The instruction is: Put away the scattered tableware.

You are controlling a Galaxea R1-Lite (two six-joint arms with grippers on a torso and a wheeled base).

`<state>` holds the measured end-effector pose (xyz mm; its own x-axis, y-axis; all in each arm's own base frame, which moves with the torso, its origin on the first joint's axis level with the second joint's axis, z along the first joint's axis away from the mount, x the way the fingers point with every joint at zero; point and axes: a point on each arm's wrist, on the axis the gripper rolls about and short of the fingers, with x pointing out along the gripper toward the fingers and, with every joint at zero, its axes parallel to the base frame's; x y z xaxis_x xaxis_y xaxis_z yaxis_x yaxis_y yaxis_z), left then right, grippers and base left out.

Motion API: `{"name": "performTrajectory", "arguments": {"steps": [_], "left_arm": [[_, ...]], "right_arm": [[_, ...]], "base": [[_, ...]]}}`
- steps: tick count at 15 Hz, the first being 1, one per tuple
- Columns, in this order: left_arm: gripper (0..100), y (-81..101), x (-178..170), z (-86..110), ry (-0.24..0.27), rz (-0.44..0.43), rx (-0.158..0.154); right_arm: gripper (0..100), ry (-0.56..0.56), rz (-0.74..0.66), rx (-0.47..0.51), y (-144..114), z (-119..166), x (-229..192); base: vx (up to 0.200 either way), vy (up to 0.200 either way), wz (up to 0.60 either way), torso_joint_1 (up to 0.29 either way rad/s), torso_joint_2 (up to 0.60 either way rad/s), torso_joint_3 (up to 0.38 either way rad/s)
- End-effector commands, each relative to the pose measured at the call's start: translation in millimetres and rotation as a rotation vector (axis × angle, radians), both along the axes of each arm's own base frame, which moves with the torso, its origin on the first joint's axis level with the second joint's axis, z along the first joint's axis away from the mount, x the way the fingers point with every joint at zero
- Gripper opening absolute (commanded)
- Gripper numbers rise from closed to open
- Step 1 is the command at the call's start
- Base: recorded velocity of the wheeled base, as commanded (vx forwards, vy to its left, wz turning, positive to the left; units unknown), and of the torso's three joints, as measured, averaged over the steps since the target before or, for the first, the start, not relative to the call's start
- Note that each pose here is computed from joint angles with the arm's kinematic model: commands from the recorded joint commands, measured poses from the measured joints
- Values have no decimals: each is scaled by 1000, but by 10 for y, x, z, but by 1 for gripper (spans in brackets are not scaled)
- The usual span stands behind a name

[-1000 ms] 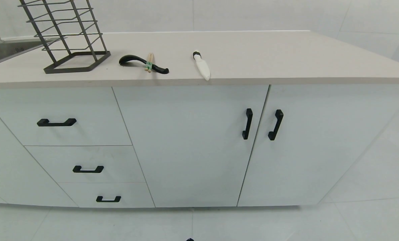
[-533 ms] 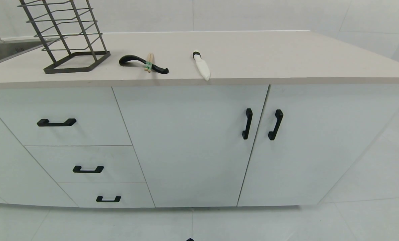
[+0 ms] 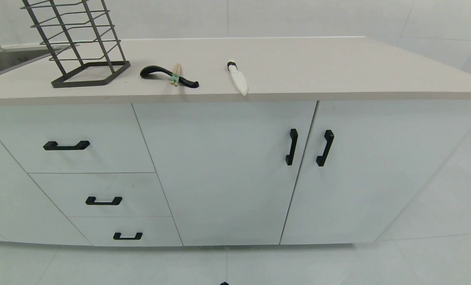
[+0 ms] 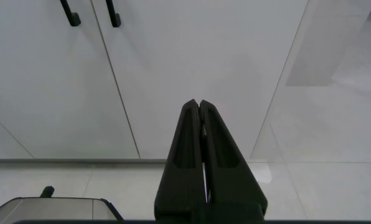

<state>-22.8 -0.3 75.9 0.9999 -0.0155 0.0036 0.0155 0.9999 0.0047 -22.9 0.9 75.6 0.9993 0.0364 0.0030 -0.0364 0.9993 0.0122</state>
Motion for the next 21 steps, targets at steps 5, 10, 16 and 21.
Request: {"name": "performTrajectory", "arguments": {"steps": [5,10,16,21], "left_arm": [[100,0,0,1,-1,0,1],[100,0,0,1,-1,0,1],[100,0,0,1,-1,0,1],[100,0,0,1,-1,0,0]], "right_arm": [[0,3,0,0,0,-1,1],[0,3,0,0,0,-1,1],[0,3,-1,0,0,-1,1],[0,3,0,1,0,-1,1]], "base": [[0,160,0,2,4,2],[0,0,0,0,0,0],[0,0,400,2,2,1],[0,0,120,1,0,0]]}}
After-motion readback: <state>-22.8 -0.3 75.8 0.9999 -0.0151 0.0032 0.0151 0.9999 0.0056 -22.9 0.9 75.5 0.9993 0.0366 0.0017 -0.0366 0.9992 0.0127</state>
